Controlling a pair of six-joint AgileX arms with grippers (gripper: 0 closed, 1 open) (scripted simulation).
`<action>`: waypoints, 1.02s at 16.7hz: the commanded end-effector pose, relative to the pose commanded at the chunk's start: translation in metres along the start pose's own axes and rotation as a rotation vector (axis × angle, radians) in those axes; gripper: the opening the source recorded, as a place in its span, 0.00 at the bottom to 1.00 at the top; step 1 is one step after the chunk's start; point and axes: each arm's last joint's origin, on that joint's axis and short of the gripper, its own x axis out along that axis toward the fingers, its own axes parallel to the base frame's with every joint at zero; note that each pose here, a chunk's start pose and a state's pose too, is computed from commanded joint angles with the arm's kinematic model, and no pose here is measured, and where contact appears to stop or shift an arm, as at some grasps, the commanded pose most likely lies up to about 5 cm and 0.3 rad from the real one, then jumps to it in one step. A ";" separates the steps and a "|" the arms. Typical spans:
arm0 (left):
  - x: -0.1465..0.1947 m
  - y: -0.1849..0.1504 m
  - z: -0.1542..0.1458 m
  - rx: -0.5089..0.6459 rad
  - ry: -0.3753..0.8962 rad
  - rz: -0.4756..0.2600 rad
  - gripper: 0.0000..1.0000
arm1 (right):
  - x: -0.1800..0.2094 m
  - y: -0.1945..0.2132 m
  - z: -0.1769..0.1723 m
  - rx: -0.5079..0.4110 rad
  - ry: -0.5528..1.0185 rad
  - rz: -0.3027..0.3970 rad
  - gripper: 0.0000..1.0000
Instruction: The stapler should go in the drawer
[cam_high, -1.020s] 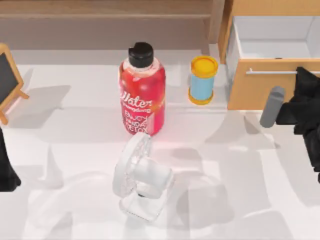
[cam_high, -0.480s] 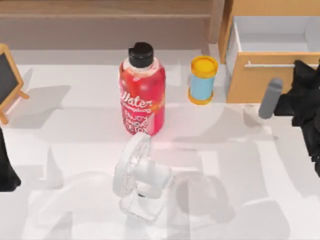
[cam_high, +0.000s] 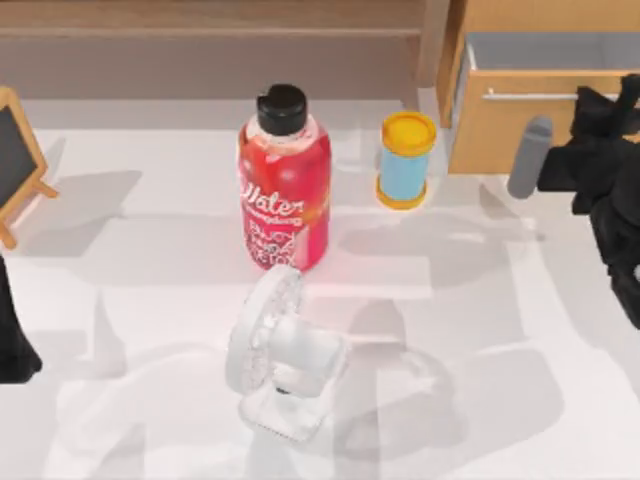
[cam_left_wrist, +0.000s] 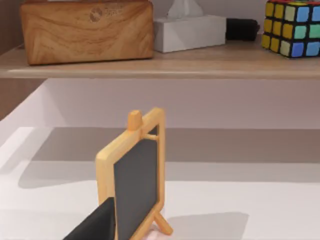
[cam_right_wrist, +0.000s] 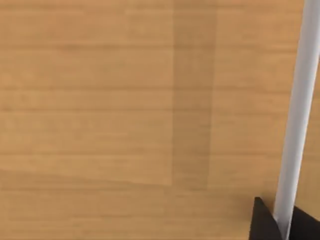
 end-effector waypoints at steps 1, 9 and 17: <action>0.000 0.000 0.000 0.000 0.000 0.000 1.00 | 0.005 0.000 0.000 0.001 0.000 -0.001 0.00; 0.000 0.000 0.000 0.000 0.000 0.000 1.00 | 0.013 -0.005 0.000 0.007 0.002 -0.016 0.00; 0.000 0.000 0.000 0.000 0.000 0.000 1.00 | 0.050 0.001 0.001 -0.008 -0.002 0.005 0.00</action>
